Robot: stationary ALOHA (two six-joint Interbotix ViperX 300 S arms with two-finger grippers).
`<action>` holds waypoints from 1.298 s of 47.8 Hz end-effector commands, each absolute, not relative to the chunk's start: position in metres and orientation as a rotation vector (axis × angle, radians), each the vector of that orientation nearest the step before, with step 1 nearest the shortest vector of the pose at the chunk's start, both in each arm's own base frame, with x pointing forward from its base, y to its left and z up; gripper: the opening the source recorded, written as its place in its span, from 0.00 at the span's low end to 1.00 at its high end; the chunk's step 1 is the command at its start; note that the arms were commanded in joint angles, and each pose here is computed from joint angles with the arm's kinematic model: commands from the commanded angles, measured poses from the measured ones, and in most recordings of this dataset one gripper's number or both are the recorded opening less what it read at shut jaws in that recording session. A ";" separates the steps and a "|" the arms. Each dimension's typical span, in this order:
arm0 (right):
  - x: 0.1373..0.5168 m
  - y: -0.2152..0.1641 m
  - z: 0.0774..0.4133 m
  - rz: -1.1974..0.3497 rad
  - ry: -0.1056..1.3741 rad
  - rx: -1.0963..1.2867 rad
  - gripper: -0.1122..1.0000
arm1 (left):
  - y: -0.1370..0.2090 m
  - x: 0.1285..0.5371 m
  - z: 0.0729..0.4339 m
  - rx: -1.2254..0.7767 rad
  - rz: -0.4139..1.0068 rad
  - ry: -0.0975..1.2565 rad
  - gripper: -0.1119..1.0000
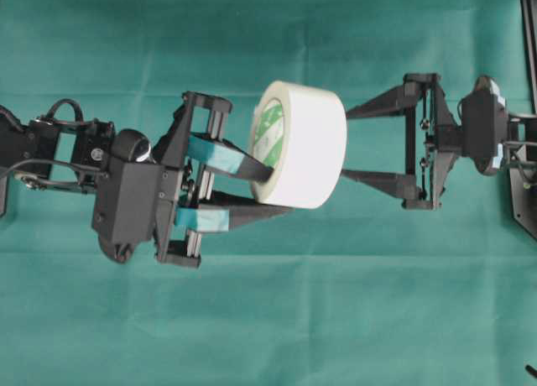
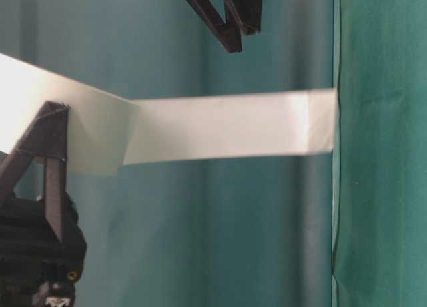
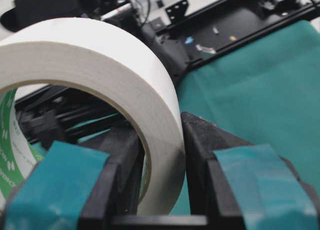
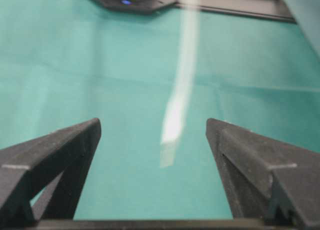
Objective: Peel off the duct tape with your right arm.
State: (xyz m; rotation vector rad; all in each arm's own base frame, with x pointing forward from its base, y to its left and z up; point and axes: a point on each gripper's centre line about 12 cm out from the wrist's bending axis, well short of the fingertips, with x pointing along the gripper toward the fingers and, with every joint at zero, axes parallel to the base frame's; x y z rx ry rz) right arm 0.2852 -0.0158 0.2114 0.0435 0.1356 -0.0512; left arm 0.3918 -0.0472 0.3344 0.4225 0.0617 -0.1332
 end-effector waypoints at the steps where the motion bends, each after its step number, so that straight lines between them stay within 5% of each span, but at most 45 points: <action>1: 0.290 -0.014 0.218 -0.045 0.109 0.065 0.66 | -0.043 0.385 0.356 0.421 -0.108 -0.012 0.28; 28: 0.325 -0.034 0.186 -0.107 0.210 0.095 0.66 | -0.045 0.381 0.369 0.419 -0.103 -0.068 0.28; 62: 0.350 -0.036 0.189 -0.104 0.197 0.088 0.65 | -0.045 0.379 0.375 0.421 -0.093 -0.109 0.28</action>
